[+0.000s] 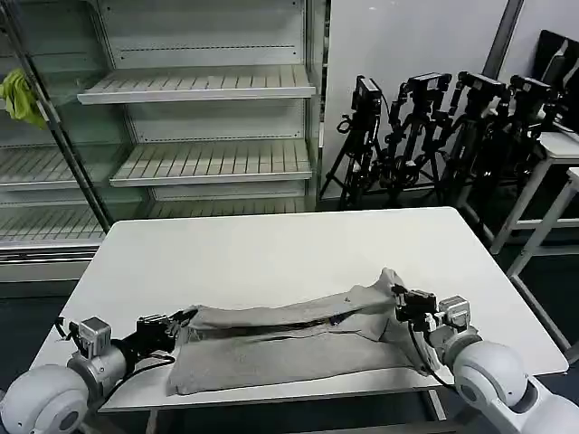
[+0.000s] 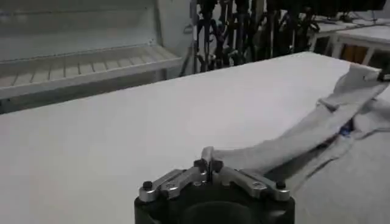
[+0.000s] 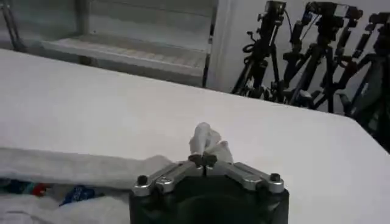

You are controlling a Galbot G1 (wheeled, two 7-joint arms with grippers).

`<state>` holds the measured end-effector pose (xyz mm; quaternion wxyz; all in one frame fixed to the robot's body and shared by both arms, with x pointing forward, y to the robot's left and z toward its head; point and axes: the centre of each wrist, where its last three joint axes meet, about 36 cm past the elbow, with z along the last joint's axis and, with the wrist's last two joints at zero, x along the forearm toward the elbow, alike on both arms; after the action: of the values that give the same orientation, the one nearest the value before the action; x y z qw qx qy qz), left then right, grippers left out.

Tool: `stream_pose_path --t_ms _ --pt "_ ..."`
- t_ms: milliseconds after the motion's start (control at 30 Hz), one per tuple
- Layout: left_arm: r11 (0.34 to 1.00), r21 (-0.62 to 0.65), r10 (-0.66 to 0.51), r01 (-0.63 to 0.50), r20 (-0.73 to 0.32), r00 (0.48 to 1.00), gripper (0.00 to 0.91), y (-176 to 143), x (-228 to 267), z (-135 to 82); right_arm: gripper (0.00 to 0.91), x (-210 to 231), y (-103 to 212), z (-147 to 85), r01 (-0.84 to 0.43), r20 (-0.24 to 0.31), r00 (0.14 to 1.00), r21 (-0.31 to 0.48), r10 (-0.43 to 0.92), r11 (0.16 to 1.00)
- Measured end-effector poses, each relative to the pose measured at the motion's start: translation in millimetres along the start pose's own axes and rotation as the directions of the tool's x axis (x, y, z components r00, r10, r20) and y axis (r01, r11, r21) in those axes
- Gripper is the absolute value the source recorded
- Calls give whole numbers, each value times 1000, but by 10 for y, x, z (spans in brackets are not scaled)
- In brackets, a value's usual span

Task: Fold and organize the clothes.

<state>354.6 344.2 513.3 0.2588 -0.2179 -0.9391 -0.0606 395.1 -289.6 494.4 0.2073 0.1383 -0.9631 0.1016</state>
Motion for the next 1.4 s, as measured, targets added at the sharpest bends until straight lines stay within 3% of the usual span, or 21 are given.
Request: stream_pose_path --t_ms 900,933,967,1400 --pt "999 -40 11 -15 -86 996 71 -161 55 221 0 239 121 136 -21 -78 996 122 31 992" --pt "999 -42 11 -14 -87 996 504 -167 61 223 846 249 129 149 -23 -82 996 127 33 992" --pt "999 -44 10 -13 -88 996 907 -174 68 228 907 257 136 160 -25 -85 996 133 37 991" --pt "997 -77 -14 9 -69 998 907 -264 195 214 907 442 171 200 -96 -72 991 205 113 974"
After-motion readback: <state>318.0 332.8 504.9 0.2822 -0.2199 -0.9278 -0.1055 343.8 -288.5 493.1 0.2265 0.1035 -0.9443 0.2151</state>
